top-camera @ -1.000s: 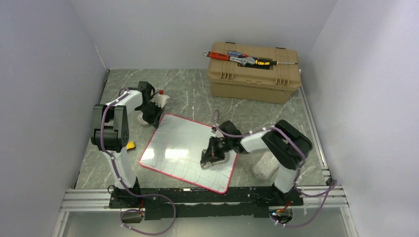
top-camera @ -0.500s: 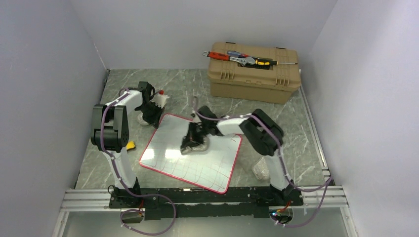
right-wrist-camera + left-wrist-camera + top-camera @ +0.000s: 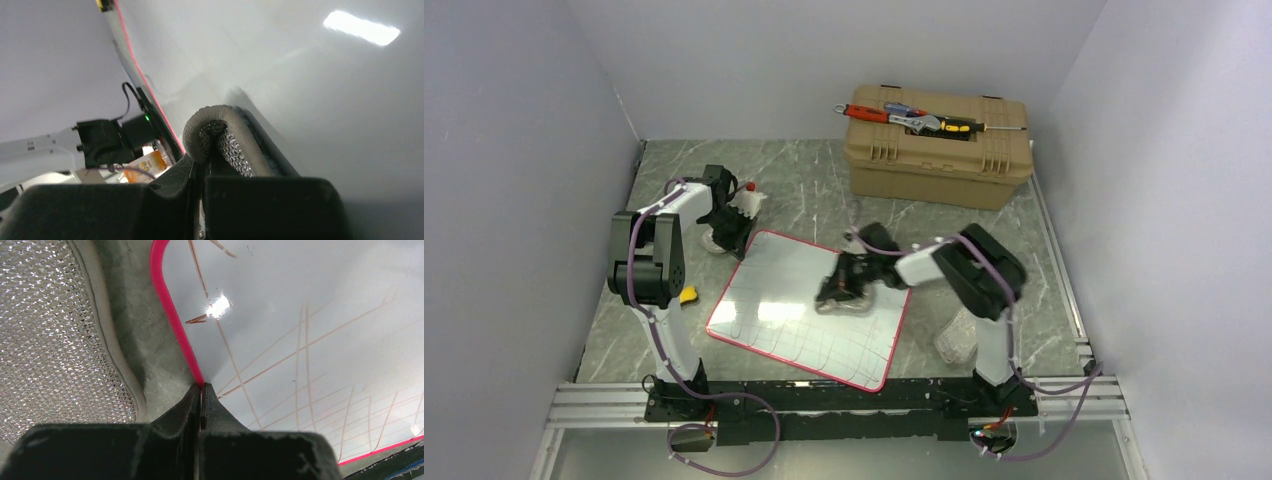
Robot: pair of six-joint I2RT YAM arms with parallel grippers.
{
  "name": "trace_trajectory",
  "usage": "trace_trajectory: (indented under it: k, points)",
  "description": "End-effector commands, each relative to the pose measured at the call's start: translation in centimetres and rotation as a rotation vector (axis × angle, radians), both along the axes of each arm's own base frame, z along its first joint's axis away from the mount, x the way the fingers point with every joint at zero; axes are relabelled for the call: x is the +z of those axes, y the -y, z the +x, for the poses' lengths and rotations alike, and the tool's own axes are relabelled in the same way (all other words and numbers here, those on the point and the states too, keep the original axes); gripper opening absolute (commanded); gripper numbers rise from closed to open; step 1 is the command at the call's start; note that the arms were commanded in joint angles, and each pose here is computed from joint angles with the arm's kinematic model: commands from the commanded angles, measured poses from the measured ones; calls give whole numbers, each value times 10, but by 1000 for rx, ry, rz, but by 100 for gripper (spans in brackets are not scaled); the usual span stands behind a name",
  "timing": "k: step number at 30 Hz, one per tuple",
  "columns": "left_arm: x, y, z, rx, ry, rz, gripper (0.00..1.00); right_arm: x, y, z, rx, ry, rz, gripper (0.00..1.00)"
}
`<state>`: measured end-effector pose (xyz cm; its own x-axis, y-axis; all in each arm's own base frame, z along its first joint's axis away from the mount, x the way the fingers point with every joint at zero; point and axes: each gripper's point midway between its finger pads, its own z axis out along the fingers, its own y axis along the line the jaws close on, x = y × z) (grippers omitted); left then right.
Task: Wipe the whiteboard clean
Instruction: Hold the whiteboard at the center of the board.
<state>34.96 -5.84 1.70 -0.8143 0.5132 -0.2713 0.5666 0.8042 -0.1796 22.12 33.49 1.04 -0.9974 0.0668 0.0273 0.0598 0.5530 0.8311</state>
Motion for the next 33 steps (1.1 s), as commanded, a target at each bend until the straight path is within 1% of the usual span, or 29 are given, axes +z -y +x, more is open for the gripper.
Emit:
trace_trajectory:
  k: [1, 3, 5, 7, 9, 11, 13, 14, 15, 17, 18, 20, 22, 26, 28, 30, 32, 33]
  points:
    - [-34, 6, -36, -22, -150, -5, 2, -87, -63, 15, 38, 38, -241, 0]
    - [-34, 5, -37, -21, -150, -2, 2, -95, -97, 36, 39, 48, -235, 0]
    - [-34, 5, -37, -22, -151, 0, 2, -94, -118, 55, 10, 45, -207, 0]
    - [-34, 5, -38, -21, -153, 0, 2, -92, -115, 69, -26, 42, -217, 0]
    - [-34, 5, -38, -22, -156, -1, 2, -88, -86, 75, -77, 60, -250, 0]
    - [-34, 5, -38, -25, -150, -1, 2, -91, -29, 69, -143, 51, -318, 0]
    - [-33, 6, -37, -29, -146, -6, 2, -92, 26, 49, -178, 35, -396, 0]
    - [-32, 6, -37, -30, -144, -9, 2, -99, 56, 27, -183, 5, -450, 0]
    - [-32, 6, -37, -32, -143, -11, 2, -99, 75, 16, -195, -7, -474, 0]
    - [-31, 7, -37, -33, -139, -15, 2, -103, 92, -3, -200, -25, -490, 0]
    - [-32, 7, -38, -34, -138, -18, 2, -107, 90, -8, -194, -42, -481, 0]
    - [-33, 8, -38, -32, -143, -24, 2, -113, 68, -6, -178, -71, -445, 0]
    - [-34, 9, -39, -32, -150, -25, 2, -113, 27, 11, -139, -45, -401, 0]
    - [-33, 9, -39, -34, -147, -25, 2, -100, -81, 64, -30, 49, -314, 0]
    - [-32, 9, -38, -32, -147, -25, 2, -95, -120, 83, 4, 71, -291, 0]
    - [-32, 8, -38, -31, -147, -22, 2, -92, -133, 90, 11, 55, -279, 0]
    - [-30, 8, -37, -35, -143, -22, 2, -99, -109, 78, -8, 17, -306, 0]
    - [-29, 8, -36, -35, -138, -23, 2, -101, -88, 69, -25, 9, -321, 0]
